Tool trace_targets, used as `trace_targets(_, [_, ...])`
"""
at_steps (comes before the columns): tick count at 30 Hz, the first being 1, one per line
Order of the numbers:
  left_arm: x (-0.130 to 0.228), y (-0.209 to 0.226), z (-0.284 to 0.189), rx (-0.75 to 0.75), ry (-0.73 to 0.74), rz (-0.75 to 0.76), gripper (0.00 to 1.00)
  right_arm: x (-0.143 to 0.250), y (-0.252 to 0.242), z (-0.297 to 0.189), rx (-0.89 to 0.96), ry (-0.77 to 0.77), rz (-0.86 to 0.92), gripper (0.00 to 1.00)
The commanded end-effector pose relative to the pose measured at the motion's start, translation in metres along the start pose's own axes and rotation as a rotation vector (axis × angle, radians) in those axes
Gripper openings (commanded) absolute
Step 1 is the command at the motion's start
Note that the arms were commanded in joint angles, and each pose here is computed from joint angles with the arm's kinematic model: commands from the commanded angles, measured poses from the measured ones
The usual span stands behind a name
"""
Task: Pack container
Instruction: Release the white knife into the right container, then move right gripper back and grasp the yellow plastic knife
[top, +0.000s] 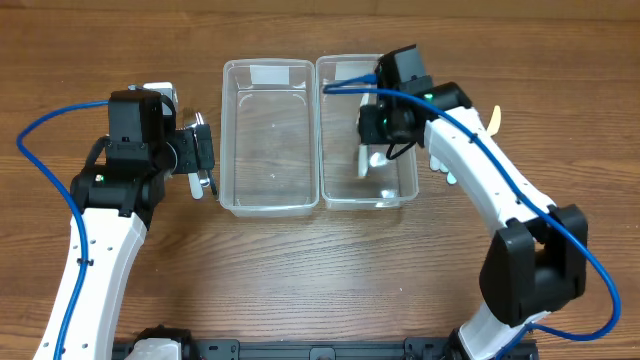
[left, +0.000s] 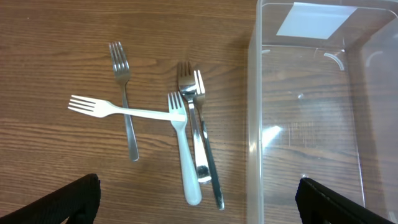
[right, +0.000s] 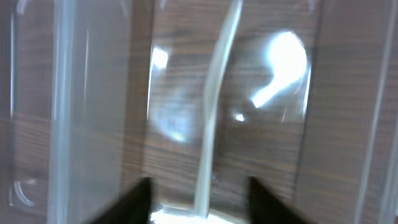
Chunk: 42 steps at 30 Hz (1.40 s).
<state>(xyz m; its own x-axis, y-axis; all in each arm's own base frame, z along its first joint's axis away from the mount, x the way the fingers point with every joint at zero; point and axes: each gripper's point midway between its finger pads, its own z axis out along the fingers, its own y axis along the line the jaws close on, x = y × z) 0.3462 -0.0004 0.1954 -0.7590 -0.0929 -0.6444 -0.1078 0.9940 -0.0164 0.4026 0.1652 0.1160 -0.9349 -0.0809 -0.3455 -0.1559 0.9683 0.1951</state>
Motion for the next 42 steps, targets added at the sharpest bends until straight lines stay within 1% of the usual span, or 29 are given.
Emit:
trace_targets(1, [-0.01, -0.002, -0.004, 0.015, -0.021, 0.014, 1.0, -0.031, 0.0, -0.04, 0.019, -0.119, -0.033, 0.75])
trace_targets(5, [-0.01, -0.002, -0.004, 0.016, -0.021, 0.014, 1.0, -0.062, -0.035, -0.084, 0.13, -0.252, 0.083, 0.75])
trace_targets(8, [-0.01, -0.002, -0.004, 0.016, -0.021, 0.014, 1.0, -0.079, -0.078, -0.114, 0.2, -0.341, 0.179, 0.79])
trace_targets(11, [-0.01, -0.002, -0.004, 0.015, -0.021, 0.014, 1.0, -0.082, -0.126, -0.122, 0.249, -0.363, 0.278, 0.84])
trace_targets(12, [-0.01, -0.002, -0.004, 0.015, -0.021, 0.014, 1.0, -0.079, -0.149, -0.121, 0.269, -0.361, 0.341, 0.86])
trace_targets(14, [-0.01, -0.002, -0.004, 0.016, -0.021, 0.013, 1.0, -0.072, -0.177, -0.115, 0.294, -0.345, 0.413, 0.86])
trace_targets(17, [-0.01, -0.002, -0.004, 0.016, -0.021, 0.014, 1.0, -0.058, -0.211, -0.092, 0.302, -0.275, 0.488, 0.85])
trace_targets(27, [-0.01, -0.002, -0.004, 0.016, -0.021, 0.014, 1.0, -0.026, -0.262, -0.004, 0.318, -0.083, 0.575, 0.84])
trace_targets(30, [-0.01, -0.002, -0.004, 0.015, -0.021, 0.014, 1.0, -0.017, -0.274, 0.011, 0.326, -0.049, 0.6, 0.82])
trace_targets(35, [-0.01, -0.002, -0.004, 0.016, -0.021, 0.014, 1.0, -0.001, -0.295, 0.018, 0.337, -0.012, 0.65, 0.73])
trace_targets(37, [-0.01, -0.002, -0.004, 0.015, -0.021, 0.013, 1.0, 0.005, -0.298, 0.02, 0.331, 0.009, 0.665, 0.67])
trace_targets(42, [-0.01, -0.002, -0.004, 0.016, -0.021, 0.014, 1.0, 0.022, -0.298, 0.034, 0.318, 0.08, 0.683, 0.66])
